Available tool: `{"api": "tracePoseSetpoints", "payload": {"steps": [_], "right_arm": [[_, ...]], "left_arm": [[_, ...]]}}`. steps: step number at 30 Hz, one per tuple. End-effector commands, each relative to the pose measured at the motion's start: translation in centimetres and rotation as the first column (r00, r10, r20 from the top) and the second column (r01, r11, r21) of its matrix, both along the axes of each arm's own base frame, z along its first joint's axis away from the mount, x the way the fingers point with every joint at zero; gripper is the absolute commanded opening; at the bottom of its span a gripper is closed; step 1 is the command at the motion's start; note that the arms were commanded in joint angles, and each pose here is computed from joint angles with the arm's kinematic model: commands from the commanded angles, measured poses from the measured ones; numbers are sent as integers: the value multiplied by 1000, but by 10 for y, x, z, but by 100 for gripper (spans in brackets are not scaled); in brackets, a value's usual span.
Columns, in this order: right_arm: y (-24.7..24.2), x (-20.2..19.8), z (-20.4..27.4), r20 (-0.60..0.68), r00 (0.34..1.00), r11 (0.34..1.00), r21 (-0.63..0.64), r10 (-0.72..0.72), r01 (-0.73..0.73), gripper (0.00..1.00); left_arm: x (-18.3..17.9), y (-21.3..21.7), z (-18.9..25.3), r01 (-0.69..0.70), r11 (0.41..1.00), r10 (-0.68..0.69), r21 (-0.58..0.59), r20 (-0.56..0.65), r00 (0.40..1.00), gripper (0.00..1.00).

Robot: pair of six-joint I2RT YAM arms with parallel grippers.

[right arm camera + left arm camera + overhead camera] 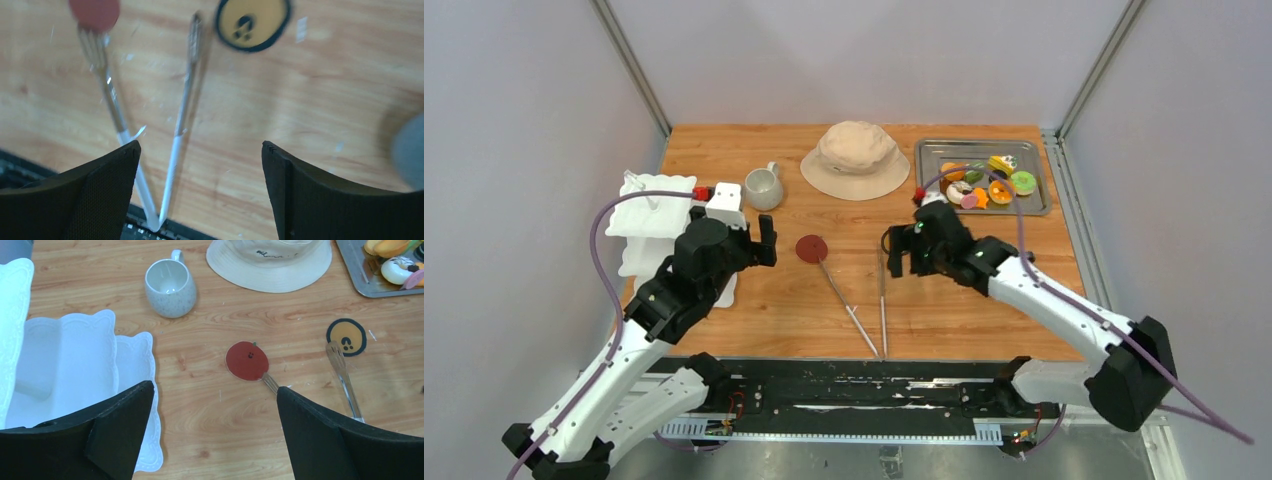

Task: Serve the afternoon tea

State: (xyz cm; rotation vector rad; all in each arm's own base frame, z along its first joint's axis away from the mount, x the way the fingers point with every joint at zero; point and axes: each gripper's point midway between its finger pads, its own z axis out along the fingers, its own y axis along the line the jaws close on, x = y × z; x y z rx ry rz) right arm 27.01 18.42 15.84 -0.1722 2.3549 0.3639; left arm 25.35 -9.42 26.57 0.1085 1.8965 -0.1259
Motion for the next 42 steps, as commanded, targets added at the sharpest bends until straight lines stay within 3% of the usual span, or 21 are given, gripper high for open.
{"api": "tracePoseSetpoints", "payload": {"steps": [1, 9, 18, 27, 37, 40, 42], "right_arm": [[33, -34, -45, -107, 994, 998, -62, 24, -31, 89], [61, -57, -102, -212, 976, 994, -85, 49, -69, 77], [71, -54, -127, -238, 970, 991, -108, 51, -78, 41], [63, -45, -131, -209, 977, 979, -188, 43, -83, 17], [38, -14, -113, -81, 991, 928, -349, 107, -129, 14], [40, -10, -113, -93, 987, 927, -341, 134, -158, 26], [42, -10, -107, -86, 985, 929, -328, 150, -170, 45]], "left_arm": [[-5, -3, 4, 22, 999, -22, -40, 1, 1000, 98], [-10, -12, -9, 56, 996, -59, -70, -41, 997, 98], [-13, -16, -9, 73, 991, -76, -108, -26, 997, 98], [-16, -11, -4, 70, 991, -69, -116, 6, 998, 98], [-12, -13, -10, 66, 992, -67, -104, -9, 998, 98], [-11, -15, -11, 71, 992, -72, -106, -11, 997, 98], [-11, -17, -10, 80, 991, -81, -108, -11, 997, 98]]}}
